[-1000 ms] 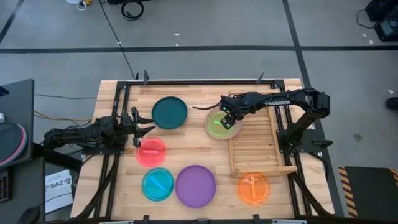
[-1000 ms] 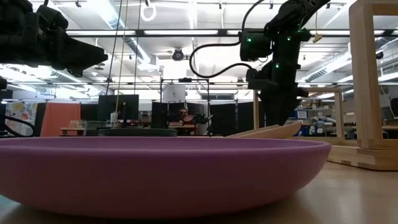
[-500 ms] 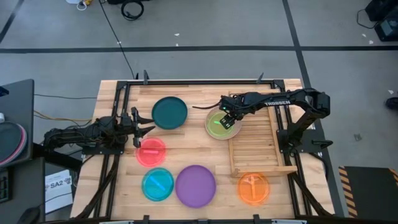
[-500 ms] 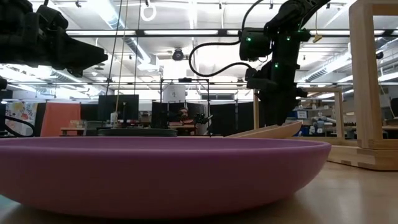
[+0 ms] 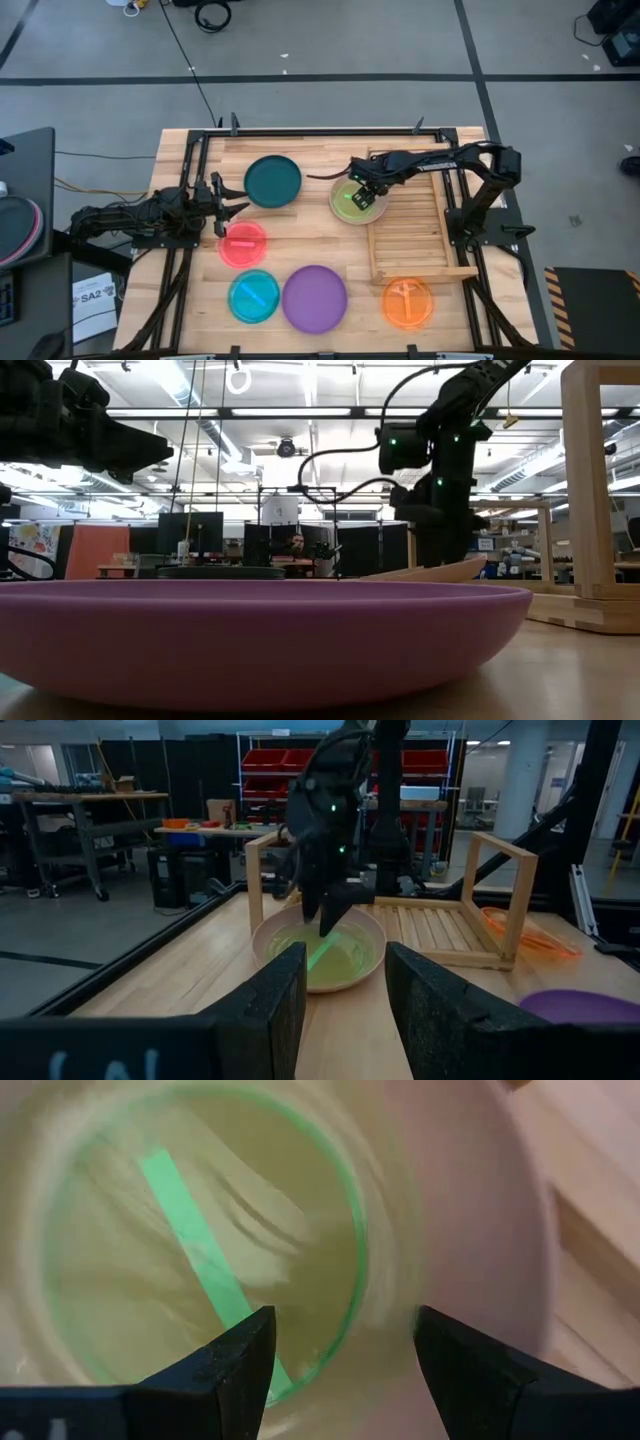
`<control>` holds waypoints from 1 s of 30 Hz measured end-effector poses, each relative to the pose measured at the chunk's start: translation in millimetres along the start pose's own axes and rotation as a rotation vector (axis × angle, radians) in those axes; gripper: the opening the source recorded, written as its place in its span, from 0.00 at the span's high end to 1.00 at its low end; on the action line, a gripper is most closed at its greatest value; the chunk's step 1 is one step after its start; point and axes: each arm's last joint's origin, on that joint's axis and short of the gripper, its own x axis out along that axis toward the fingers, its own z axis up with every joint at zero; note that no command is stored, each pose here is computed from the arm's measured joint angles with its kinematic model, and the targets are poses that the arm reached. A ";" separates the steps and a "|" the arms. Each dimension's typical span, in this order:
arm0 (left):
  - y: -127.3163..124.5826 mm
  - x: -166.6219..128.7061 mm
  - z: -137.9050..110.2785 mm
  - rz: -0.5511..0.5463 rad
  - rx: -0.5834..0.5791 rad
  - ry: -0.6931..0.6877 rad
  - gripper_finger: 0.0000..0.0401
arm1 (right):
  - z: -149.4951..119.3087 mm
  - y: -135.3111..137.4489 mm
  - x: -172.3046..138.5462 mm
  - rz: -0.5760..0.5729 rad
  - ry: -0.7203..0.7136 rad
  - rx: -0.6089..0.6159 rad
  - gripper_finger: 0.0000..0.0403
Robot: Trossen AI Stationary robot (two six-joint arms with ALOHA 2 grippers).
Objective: Place and stack plates onto a shelf
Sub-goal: Put the green plate on the shelf
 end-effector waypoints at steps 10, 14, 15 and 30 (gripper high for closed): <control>0.0 0.0 0.0 0.000 0.000 0.000 0.64 | 1.8 0.9 4.2 0.021 0.016 0.004 0.43; 0.0 0.0 0.0 0.001 0.000 -0.001 0.64 | 2.3 0.6 4.4 0.023 0.014 0.006 0.49; 0.0 0.0 0.0 0.000 0.000 0.000 0.64 | 2.4 0.6 4.4 0.024 0.013 0.006 0.51; 0.0 0.0 0.0 0.000 0.000 -0.001 0.64 | 2.5 0.6 4.7 0.023 0.013 0.008 0.74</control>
